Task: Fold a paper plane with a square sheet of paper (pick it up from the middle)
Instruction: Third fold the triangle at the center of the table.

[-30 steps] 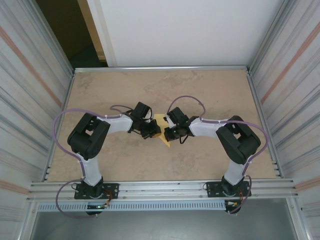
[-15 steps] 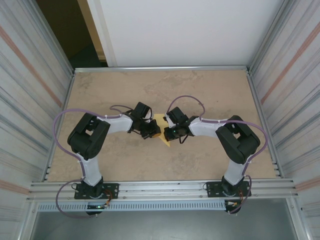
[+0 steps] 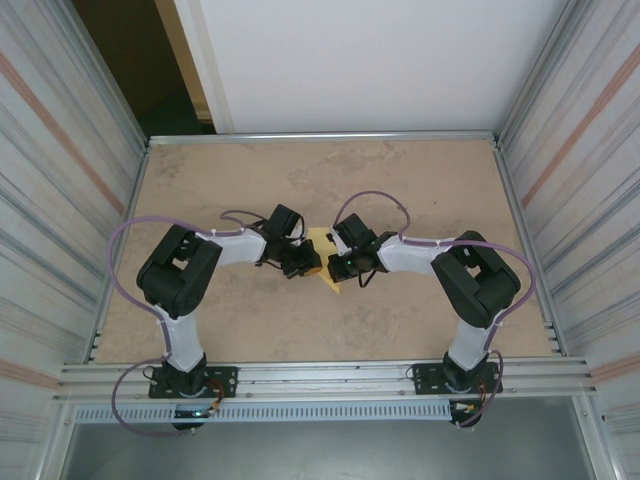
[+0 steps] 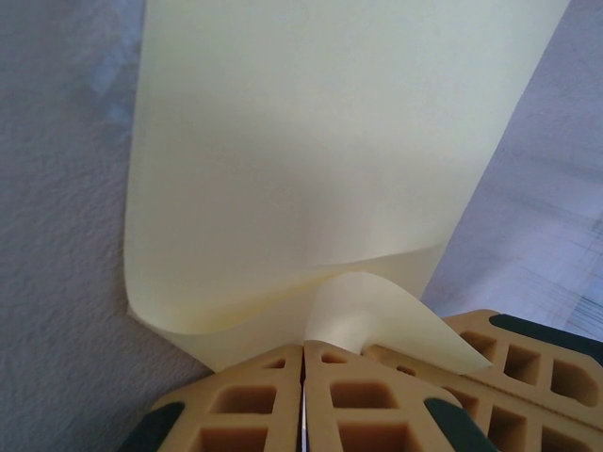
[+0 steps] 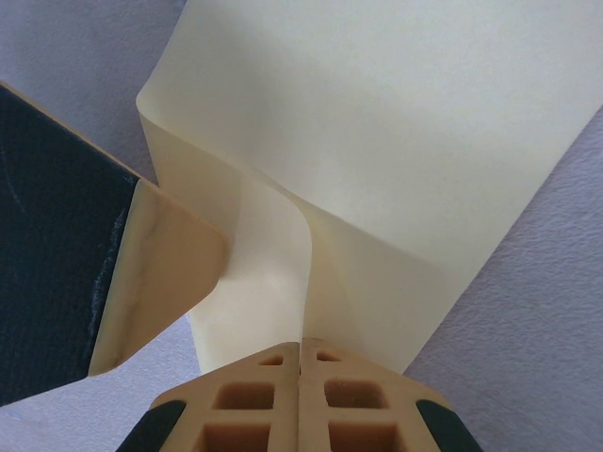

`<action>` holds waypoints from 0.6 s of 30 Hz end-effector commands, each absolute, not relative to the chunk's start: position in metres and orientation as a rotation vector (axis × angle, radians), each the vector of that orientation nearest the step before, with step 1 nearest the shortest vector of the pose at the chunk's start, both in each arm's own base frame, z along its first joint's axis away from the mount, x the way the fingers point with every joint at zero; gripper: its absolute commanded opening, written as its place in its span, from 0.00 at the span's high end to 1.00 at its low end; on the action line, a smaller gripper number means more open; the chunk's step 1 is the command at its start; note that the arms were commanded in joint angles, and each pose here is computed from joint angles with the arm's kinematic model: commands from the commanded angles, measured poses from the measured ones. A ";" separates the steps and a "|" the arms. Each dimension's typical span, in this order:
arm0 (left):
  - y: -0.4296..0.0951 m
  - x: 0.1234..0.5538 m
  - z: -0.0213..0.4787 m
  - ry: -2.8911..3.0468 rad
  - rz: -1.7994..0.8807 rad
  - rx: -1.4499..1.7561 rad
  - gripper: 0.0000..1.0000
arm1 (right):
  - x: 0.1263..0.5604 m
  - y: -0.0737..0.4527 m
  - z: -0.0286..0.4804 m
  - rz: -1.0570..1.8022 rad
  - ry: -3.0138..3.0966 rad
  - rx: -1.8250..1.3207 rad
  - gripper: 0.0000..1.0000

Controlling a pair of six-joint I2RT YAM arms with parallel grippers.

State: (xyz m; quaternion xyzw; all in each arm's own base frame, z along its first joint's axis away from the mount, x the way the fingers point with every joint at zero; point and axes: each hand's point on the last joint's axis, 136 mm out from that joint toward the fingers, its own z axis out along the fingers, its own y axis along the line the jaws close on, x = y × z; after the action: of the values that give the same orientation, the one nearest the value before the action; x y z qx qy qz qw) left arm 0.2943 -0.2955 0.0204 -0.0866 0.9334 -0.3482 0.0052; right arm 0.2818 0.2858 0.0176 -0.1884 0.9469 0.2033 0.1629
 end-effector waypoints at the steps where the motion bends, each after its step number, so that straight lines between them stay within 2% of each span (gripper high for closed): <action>1: -0.294 0.294 0.014 2.951 -1.040 -0.254 0.90 | 0.270 0.271 -0.005 0.510 2.813 -0.496 0.96; 7: -0.289 0.292 0.009 2.976 -0.998 -0.263 0.90 | 0.270 0.271 -0.004 0.510 2.816 -0.488 0.92; 18: -0.281 0.285 -0.005 3.027 -0.927 -0.289 0.90 | 0.282 0.262 0.045 0.611 2.747 -0.292 0.65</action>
State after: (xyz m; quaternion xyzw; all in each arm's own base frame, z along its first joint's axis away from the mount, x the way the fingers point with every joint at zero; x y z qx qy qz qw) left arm 0.2953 -0.2951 0.0187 -0.0830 0.9376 -0.3375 0.0004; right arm 0.2835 0.2751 0.0309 -0.1351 0.9549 0.2148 0.1542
